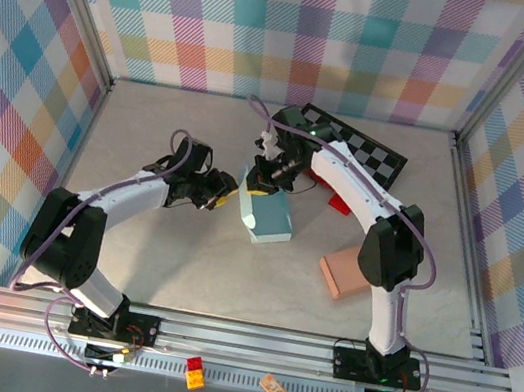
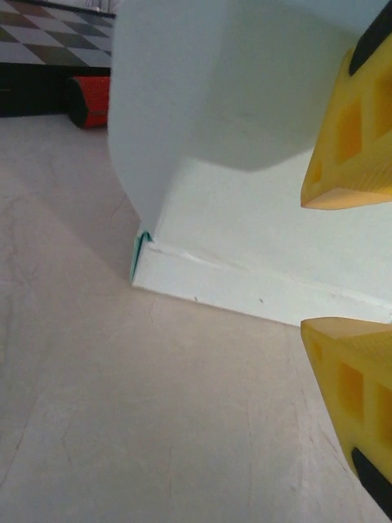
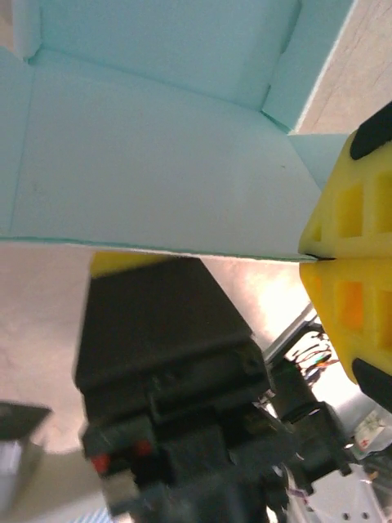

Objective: Fold the paper box

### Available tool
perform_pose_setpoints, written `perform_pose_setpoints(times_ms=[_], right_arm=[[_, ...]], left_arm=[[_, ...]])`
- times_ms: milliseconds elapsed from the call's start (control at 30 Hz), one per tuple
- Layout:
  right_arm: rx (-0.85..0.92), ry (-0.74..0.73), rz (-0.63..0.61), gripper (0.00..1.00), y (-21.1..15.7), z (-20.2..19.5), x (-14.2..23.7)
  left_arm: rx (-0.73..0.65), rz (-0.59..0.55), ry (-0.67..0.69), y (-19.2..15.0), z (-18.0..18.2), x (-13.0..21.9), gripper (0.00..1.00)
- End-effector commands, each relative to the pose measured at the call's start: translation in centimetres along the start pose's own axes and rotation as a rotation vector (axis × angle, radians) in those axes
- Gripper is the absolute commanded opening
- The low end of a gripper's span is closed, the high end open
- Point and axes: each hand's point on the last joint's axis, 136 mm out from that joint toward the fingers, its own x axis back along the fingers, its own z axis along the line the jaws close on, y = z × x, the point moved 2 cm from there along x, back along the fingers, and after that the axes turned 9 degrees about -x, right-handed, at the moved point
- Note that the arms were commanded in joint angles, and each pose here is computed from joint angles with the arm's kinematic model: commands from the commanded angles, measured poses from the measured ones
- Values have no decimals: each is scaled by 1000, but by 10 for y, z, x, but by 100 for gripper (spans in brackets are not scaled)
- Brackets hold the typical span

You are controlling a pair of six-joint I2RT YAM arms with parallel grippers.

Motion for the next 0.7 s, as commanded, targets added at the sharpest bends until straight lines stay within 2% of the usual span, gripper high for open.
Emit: perform_pose_setpoints(times_ms=[0, 133, 367, 533, 667], right_arm=[[-85, 37, -104, 0, 9, 12, 12], [-225, 43, -172, 0, 14, 9, 15], [-559, 49, -387, 0, 25, 1, 37], [-811, 10, -541, 0, 26, -10, 48], [-1010, -40, -615, 0, 23, -18, 51]], left_arm=[[-59, -32, 28, 0, -14, 34, 41], [-99, -76, 77, -4, -11, 66, 43], [-190, -98, 105, -25, -6, 116, 43], [-241, -73, 122, -43, 4, 137, 43], [-282, -37, 109, -55, 7, 143, 44]])
